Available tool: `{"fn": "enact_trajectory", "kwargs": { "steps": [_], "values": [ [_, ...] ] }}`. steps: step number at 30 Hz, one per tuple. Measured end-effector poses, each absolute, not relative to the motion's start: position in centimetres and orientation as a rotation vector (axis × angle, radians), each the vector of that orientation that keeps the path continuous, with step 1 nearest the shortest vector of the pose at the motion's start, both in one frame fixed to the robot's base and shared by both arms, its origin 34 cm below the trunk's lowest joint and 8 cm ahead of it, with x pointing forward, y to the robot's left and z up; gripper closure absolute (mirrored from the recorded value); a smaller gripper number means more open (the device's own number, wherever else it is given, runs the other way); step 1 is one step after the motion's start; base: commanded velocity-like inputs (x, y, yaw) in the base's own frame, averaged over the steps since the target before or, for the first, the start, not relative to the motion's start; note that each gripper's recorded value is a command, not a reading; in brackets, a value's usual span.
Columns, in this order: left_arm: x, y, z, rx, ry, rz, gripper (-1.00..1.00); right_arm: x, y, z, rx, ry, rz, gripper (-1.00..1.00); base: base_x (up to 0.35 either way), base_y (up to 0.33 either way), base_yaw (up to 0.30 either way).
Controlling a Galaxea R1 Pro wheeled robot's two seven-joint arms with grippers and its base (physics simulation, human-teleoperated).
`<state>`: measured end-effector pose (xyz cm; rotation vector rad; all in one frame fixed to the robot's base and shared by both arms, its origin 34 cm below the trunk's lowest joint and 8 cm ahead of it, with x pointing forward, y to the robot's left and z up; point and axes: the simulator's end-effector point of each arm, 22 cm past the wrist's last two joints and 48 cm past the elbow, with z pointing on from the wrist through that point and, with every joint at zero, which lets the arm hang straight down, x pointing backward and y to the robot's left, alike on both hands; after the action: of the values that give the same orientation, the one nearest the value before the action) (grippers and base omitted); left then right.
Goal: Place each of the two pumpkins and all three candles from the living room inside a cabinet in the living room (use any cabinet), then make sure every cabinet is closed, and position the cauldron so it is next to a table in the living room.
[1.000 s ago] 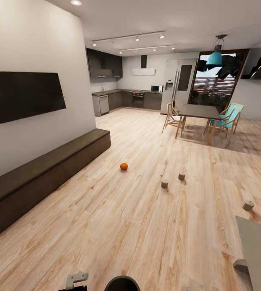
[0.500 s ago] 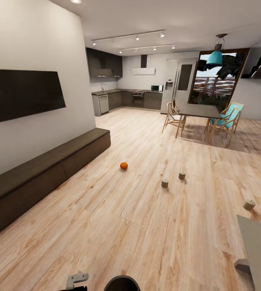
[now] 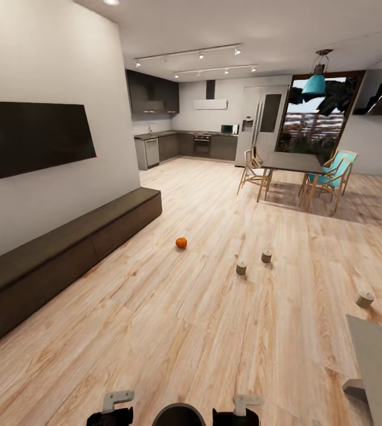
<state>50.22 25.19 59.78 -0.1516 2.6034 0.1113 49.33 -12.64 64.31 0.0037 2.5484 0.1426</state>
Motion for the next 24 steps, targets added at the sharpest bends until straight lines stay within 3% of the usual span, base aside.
{"fn": "enact_trajectory", "kwargs": {
  "steps": [14,15,17,24],
  "values": [
    [54.6,24.8,62.1,-0.175,2.566,0.083,-1.0,51.8,-12.0,64.9,0.018,2.586,0.127,-1.0,0.0,0.0,0.0],
    [55.2,23.7,63.7,-0.149,2.735,0.04,-1.0,50.5,-13.3,62.7,-0.003,2.823,0.065,-1.0,0.0,0.0,0.0],
    [57.8,23.1,66.1,-0.135,2.771,0.016,-1.0,61.3,-13.6,68.3,0.0,2.69,0.046,-1.0,0.0,0.0,0.0],
    [57.7,21.9,66.1,-0.192,2.841,-0.062,-1.0,60.1,-11.6,67.6,0.008,2.744,0.076,-1.0,0.0,0.0,0.0]
  ]
}}
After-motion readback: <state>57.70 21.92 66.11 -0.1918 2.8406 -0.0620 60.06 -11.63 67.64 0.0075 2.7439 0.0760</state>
